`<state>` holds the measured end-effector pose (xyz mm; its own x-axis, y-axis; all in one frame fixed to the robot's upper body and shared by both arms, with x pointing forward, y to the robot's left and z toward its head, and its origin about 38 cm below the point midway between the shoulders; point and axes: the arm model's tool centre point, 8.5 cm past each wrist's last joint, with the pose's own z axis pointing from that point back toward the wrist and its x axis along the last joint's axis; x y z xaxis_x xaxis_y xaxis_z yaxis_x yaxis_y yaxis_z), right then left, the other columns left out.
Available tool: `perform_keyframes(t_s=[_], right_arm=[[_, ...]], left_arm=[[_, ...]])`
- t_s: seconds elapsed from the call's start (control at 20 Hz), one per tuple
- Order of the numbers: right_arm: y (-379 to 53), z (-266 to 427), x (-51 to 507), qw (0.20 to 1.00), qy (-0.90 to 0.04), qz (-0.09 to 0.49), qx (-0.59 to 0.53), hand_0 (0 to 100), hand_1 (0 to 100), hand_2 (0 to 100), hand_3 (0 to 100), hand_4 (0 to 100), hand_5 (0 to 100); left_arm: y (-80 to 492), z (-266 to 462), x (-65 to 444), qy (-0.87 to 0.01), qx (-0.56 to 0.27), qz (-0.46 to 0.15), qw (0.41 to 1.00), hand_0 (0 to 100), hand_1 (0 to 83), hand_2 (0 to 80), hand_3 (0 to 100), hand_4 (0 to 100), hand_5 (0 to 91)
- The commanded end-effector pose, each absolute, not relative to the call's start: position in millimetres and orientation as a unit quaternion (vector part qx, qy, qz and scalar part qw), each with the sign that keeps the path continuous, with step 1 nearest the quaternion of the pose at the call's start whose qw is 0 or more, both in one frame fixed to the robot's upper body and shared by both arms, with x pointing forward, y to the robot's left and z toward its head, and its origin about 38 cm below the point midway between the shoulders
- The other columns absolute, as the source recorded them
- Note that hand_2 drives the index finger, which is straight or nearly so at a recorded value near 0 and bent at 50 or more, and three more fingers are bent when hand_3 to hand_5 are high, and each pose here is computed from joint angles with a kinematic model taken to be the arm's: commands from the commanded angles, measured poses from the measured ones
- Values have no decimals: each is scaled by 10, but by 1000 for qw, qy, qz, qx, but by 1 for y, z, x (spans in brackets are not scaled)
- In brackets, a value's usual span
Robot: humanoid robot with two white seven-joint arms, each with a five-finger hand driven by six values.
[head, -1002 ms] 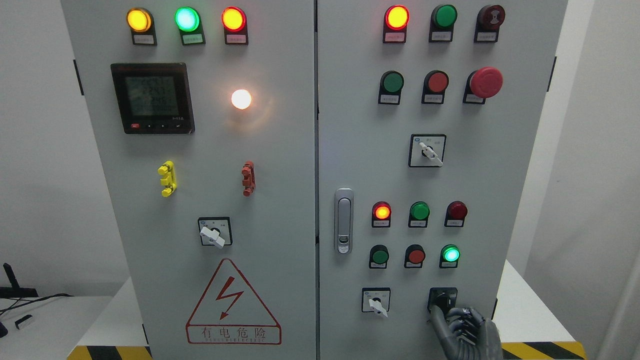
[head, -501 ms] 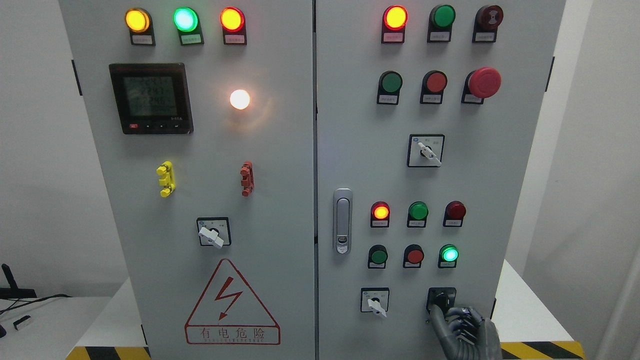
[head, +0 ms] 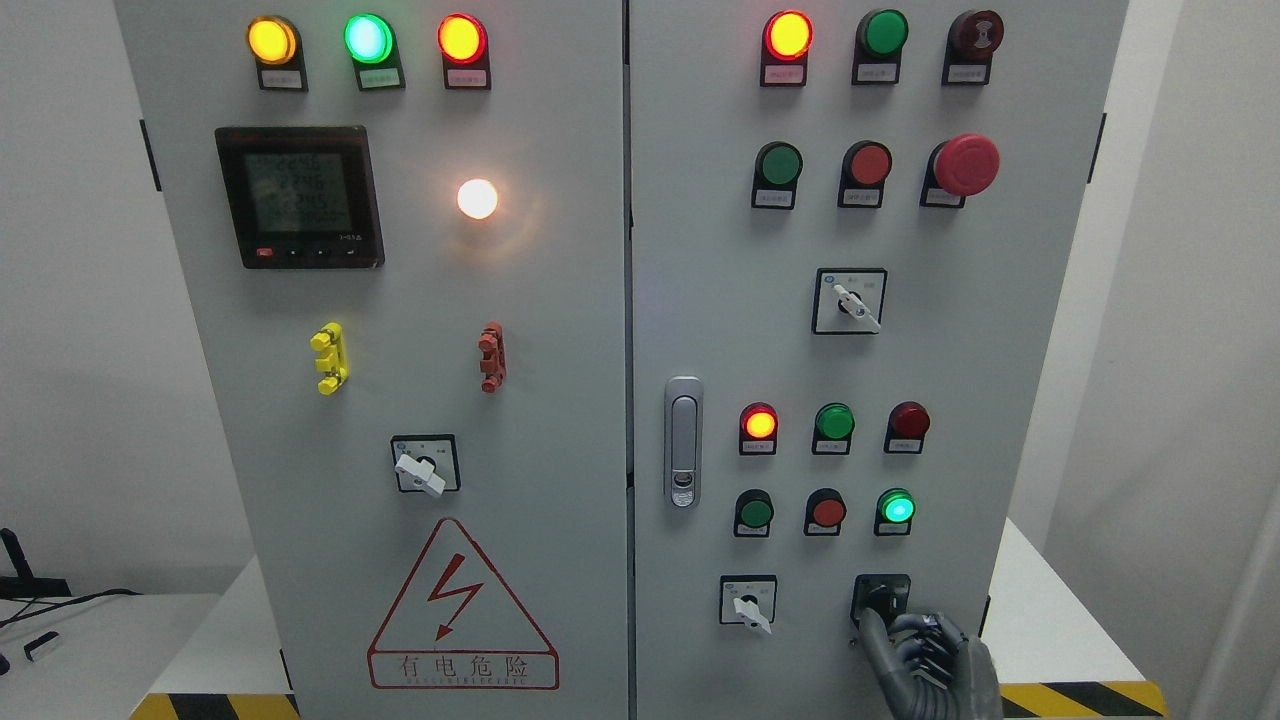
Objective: Trip black knob to open circuit
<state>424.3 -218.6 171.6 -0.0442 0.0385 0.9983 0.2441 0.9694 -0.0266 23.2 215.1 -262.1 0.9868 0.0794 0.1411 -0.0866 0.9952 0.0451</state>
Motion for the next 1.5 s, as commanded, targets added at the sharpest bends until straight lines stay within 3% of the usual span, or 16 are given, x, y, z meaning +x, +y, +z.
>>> perform_keyframes(t_s=[0.0,1.45], right_arm=[[-210,172,424,684,-721,-66,-91,304,679,584,861,907,994],[-215,172,424,678,-722,-52,-127,300,696,563,847,892,989]], left_arm=[[215,-262,23,-70,24,26,997,120,389,0,0,0,0],[214,-262,24,-70,23,26,997,120,389,0,0,0,0]])
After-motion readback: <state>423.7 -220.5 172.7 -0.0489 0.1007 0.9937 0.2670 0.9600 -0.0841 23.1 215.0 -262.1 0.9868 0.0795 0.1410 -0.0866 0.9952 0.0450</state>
